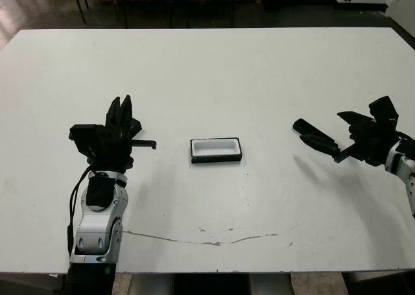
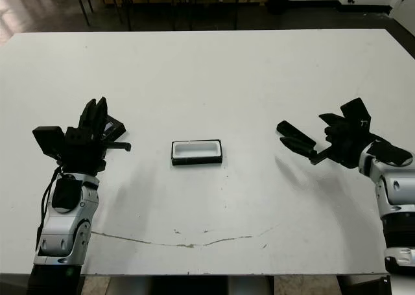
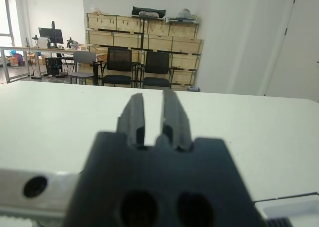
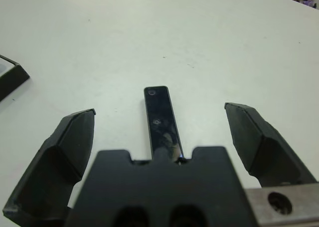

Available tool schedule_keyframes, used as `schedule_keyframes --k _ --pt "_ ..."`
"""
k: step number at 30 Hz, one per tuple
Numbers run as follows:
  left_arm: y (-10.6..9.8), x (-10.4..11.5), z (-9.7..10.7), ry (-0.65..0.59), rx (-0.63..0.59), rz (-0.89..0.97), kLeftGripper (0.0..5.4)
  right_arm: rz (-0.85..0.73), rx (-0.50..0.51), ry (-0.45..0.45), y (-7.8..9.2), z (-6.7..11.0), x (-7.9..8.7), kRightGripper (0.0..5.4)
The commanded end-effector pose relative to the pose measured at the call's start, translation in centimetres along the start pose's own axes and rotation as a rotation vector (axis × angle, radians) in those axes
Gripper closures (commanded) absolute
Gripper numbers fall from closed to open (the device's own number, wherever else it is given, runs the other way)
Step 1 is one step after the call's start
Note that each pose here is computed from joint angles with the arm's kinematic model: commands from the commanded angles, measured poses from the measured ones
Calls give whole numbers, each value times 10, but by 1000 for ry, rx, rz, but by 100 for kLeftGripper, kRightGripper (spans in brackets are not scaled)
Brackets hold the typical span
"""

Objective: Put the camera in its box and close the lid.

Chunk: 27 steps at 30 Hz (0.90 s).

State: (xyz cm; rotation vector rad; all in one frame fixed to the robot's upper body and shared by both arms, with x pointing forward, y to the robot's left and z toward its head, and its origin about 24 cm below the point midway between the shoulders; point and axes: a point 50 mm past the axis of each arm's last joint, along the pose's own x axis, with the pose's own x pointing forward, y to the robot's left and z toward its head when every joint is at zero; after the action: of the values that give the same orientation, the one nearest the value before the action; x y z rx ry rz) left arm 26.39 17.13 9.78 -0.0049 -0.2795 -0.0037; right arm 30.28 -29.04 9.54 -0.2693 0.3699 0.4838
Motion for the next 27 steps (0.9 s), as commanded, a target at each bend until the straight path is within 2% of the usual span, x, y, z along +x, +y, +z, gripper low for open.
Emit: schedule_keyframes --k 1,15,22,24,27 --pt "6 -4 -6 36 19 8 540 5 10 24 3 -4 5 2" --pt "6 -5 -7 41 15 12 540 46 16 101 15 -18 15 2" --pt "8 -7 -8 51 6 19 540 19 7 99 19 -27 14 2" --pt "9 -7 -8 53 12 18 540 11 19 91 20 -30 14 22" --pt "9 -8 -8 54 16 17 540 -20 18 91 22 -34 14 81"
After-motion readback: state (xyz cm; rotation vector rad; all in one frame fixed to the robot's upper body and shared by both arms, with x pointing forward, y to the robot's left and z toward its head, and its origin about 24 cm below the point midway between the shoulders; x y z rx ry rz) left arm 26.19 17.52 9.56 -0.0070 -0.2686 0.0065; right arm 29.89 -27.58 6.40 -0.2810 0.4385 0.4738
